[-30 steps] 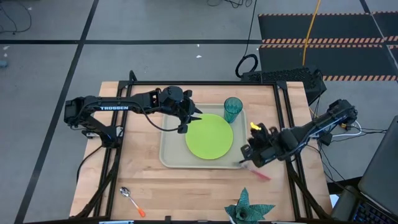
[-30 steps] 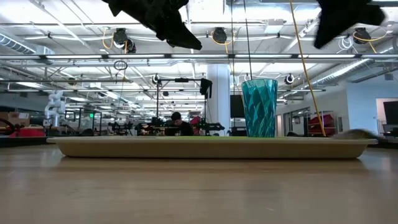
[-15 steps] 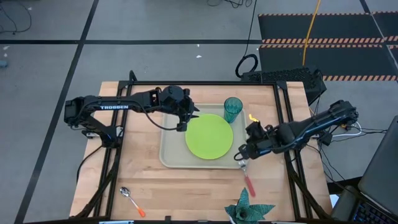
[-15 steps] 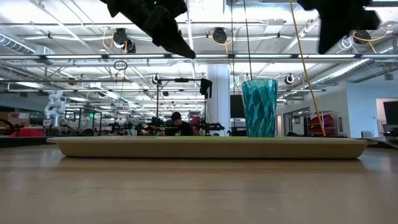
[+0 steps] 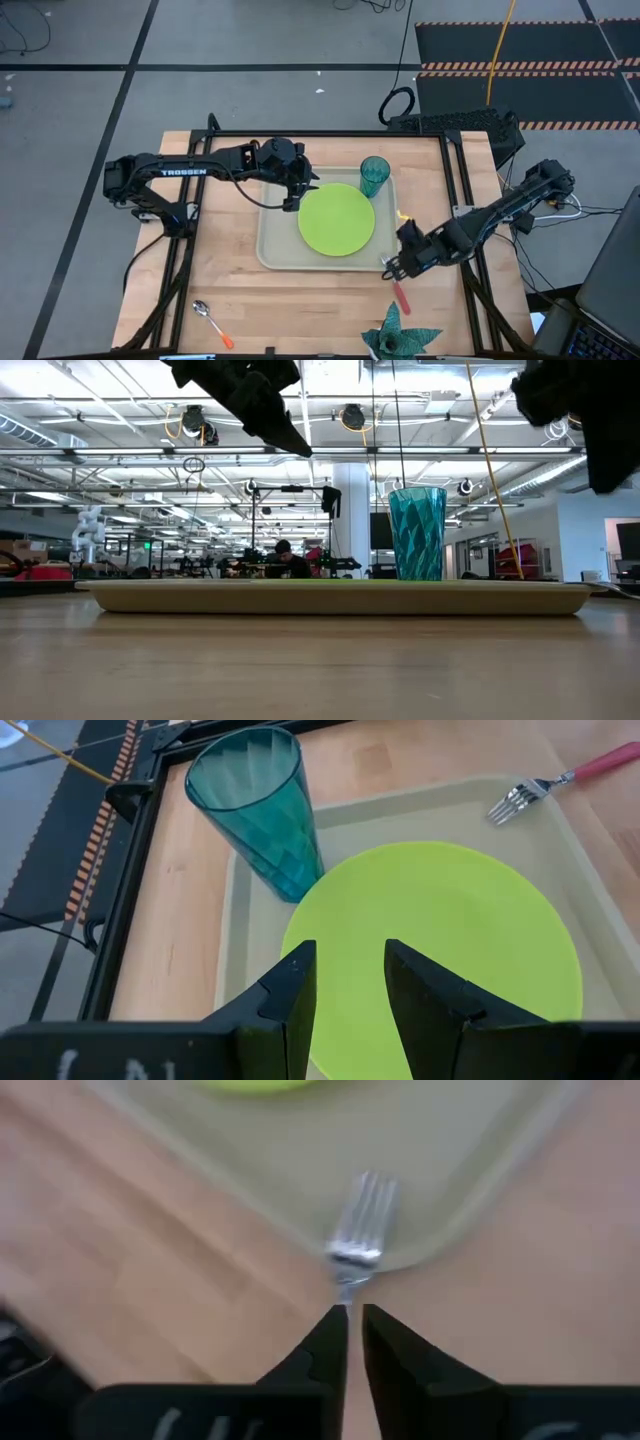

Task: Pick and place plate/cup/fork/spoon on tray
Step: Put the pink fork on the light brown serving tray to the left of the light green plate

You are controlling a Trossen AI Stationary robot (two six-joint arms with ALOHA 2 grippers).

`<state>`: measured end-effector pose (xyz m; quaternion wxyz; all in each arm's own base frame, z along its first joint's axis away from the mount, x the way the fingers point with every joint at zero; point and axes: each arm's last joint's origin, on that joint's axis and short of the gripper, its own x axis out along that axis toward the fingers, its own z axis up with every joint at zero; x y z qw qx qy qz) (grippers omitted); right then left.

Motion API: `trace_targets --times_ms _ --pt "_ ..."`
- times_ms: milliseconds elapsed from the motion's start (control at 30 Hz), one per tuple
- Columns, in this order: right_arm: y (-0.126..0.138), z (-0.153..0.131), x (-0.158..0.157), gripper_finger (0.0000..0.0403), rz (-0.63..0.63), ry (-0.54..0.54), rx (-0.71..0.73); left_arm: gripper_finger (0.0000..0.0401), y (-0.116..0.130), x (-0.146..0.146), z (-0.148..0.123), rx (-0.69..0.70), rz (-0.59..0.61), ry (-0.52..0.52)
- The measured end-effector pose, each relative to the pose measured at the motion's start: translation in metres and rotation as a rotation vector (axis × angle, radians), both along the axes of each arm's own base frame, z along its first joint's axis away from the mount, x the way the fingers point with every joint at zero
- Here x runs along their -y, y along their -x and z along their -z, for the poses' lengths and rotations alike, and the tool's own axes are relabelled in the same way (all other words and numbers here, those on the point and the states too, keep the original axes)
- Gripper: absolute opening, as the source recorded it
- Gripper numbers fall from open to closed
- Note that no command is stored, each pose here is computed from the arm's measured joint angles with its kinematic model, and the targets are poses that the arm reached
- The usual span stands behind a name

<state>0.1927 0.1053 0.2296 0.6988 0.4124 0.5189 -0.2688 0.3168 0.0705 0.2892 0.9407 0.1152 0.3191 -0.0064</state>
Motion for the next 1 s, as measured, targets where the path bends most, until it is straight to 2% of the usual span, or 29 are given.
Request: trace_targets --times_ms 100,267,400,533,733,1000 --pt "0.0 0.024 -0.002 0.0064 0.003 -0.081 0.025 0.0124 0.0 0.0 0.0 -0.002 0.0 0.0" --pt "0.007 0.054 -0.001 0.0143 0.034 -0.177 0.009 0.0124 0.003 -0.001 -0.003 0.004 -0.004 -0.002" --pt "0.011 0.066 -0.001 0.0201 0.071 -0.219 0.016 0.0124 0.003 -0.003 -0.003 0.003 -0.009 -0.002" --pt "0.01 0.071 -0.003 0.0238 0.088 -0.261 0.075 0.0124 0.004 -0.004 -0.003 0.005 -0.014 -0.003" --pt "0.009 0.078 -0.003 0.0246 0.097 -0.279 0.138 0.0124 0.004 -0.004 -0.003 0.005 -0.015 -0.001" --pt "0.01 0.089 -0.002 0.0232 0.097 -0.259 0.104 0.0124 0.004 -0.004 -0.003 0.003 -0.016 0.0"
